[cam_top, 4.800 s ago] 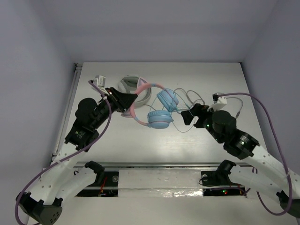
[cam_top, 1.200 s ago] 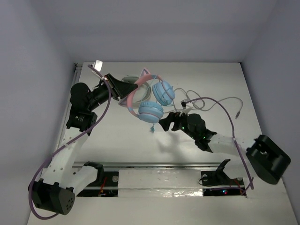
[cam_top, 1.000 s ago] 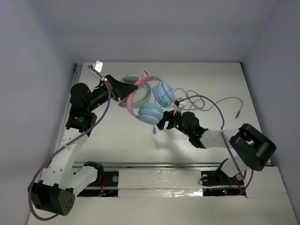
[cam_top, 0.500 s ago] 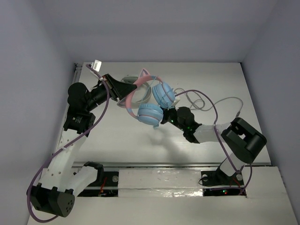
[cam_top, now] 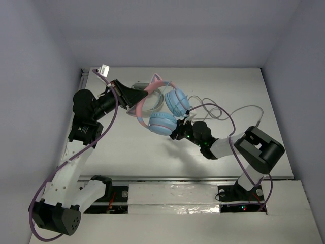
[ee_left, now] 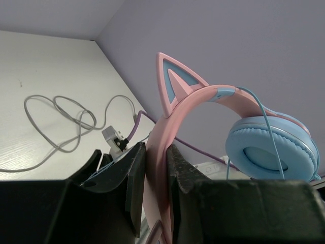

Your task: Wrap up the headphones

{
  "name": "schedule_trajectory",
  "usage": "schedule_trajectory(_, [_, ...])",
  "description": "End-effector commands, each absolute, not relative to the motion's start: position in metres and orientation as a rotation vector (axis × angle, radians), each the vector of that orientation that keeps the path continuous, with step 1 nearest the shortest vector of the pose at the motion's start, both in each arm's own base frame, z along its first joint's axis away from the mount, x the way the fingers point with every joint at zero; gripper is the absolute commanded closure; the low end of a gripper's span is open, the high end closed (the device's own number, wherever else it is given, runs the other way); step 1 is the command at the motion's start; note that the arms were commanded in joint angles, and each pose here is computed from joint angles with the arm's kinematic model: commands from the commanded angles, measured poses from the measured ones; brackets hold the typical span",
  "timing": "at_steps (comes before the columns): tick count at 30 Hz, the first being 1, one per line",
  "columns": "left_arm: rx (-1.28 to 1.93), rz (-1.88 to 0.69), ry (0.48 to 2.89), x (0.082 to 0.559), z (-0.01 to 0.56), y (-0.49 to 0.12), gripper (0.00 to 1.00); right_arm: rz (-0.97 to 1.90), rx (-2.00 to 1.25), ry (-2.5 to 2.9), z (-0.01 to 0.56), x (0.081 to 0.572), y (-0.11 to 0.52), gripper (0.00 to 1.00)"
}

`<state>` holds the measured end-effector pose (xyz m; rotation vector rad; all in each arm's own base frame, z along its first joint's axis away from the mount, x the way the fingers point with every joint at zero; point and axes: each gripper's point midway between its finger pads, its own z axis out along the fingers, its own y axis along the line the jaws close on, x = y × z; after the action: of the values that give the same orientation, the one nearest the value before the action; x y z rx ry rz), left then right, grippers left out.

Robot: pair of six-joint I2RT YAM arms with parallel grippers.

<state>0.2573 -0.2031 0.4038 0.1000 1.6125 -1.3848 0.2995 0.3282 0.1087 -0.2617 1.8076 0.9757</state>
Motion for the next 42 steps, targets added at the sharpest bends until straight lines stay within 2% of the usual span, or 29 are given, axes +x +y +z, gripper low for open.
schedule_trajectory(1, [0.142,-1.368,1.451,0.244,0.454,-0.196,1.0,1.071,-0.229,1.711,0.127,0.299,0.334,0.64])
schedule_trajectory(3, [0.117,-1.347,1.448,0.25,0.453,-0.194,1.0,1.104,-0.213,1.727,0.122,0.296,0.336,0.78])
schedule_trajectory(5, [0.091,-1.322,1.441,0.256,0.452,-0.191,1.0,1.131,-0.213,1.741,0.118,0.286,0.34,0.88])
schedule_trajectory(6, [0.056,-1.286,1.43,0.263,0.453,-0.186,1.0,1.123,-0.2,1.757,0.117,0.283,0.342,0.97])
schedule_trajectory(7, [0.037,-1.268,1.426,0.267,0.452,-0.184,1.0,1.111,-0.193,1.763,0.116,0.282,0.342,1.0])
schedule_trajectory(16, [-0.278,-1.03,1.377,0.318,0.426,-0.14,1.0,1.019,-0.179,1.909,0.115,0.235,0.353,1.0])
schedule_trajectory(27, [-0.529,-0.774,1.37,0.353,0.378,-0.093,1.0,0.876,-0.384,2.107,0.126,0.126,0.373,1.0])
schedule_trajectory(35, [-0.561,-0.586,1.481,0.355,0.318,-0.102,1.0,0.719,-0.593,2.128,0.183,0.078,0.377,1.0])
schedule_trajectory(42, [-0.467,-0.441,1.627,0.334,0.266,-0.135,1.0,0.534,-0.659,2.143,0.202,0.085,0.352,1.0])
